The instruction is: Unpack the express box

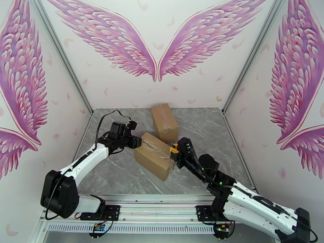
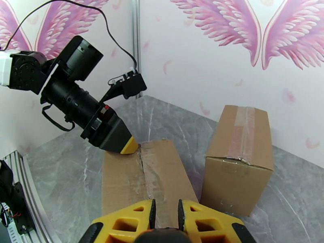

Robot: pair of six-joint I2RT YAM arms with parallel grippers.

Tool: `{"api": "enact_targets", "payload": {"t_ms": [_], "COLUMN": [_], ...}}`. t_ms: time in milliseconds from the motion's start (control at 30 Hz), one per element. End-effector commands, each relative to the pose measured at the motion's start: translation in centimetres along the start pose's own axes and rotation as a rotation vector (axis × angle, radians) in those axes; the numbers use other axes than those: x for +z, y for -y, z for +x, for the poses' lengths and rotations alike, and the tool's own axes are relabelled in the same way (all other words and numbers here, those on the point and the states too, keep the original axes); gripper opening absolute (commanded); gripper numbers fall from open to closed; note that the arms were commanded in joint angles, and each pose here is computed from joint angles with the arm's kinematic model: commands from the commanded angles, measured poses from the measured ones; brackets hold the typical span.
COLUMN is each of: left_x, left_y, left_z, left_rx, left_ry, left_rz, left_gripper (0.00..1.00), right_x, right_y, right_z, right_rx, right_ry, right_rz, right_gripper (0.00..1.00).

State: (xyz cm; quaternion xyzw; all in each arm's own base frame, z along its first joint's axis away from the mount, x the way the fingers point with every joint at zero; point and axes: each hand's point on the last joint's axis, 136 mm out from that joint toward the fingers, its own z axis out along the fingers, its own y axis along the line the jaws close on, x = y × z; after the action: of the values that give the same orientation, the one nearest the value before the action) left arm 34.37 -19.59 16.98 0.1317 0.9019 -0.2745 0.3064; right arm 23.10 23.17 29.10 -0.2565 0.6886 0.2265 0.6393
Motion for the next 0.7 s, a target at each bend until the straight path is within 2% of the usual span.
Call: {"api": "enact_targets", "payload": {"t_ms": [0, 167, 267, 467, 667], "left_x": [1.1, 1.2, 1.2, 1.3, -0.8], "left_y": [-1.9, -4.3, -5.2, -5.5, -2.6], "left_z": [1.6, 2.7, 3.2, 3.7, 1.4], "left_rx": [-0.038, -0.114, -0.137, -0.149, -0.116], "left_ry": [-0.056, -0.067, -0.075, -0.087, -0.001], "left_rz": [-0.06, -0.124, -0.144, -0.152, -0.093], "left_gripper": [0.31, 0.15, 0.11, 0.08, 0.13], "right_x": [-0.3, -1.1, -1.6, -2.0, -2.4], "right_y": [0.1, 0.9, 1.3, 1.6, 3.5], "right_z": [-0.4, -0.3, -0.1, 0.4, -0.3], "right_rx": [-0.023, -0.036, -0.036, -0.037, 0.001], "right_ry": [-0.013, -0.009, -0.004, -0.013, 0.011], "right_rz": [0.004, 0.042, 0.06, 0.075, 0.185], "right_gripper": [0.0, 0.0, 0.0, 0.0, 0.0]}}
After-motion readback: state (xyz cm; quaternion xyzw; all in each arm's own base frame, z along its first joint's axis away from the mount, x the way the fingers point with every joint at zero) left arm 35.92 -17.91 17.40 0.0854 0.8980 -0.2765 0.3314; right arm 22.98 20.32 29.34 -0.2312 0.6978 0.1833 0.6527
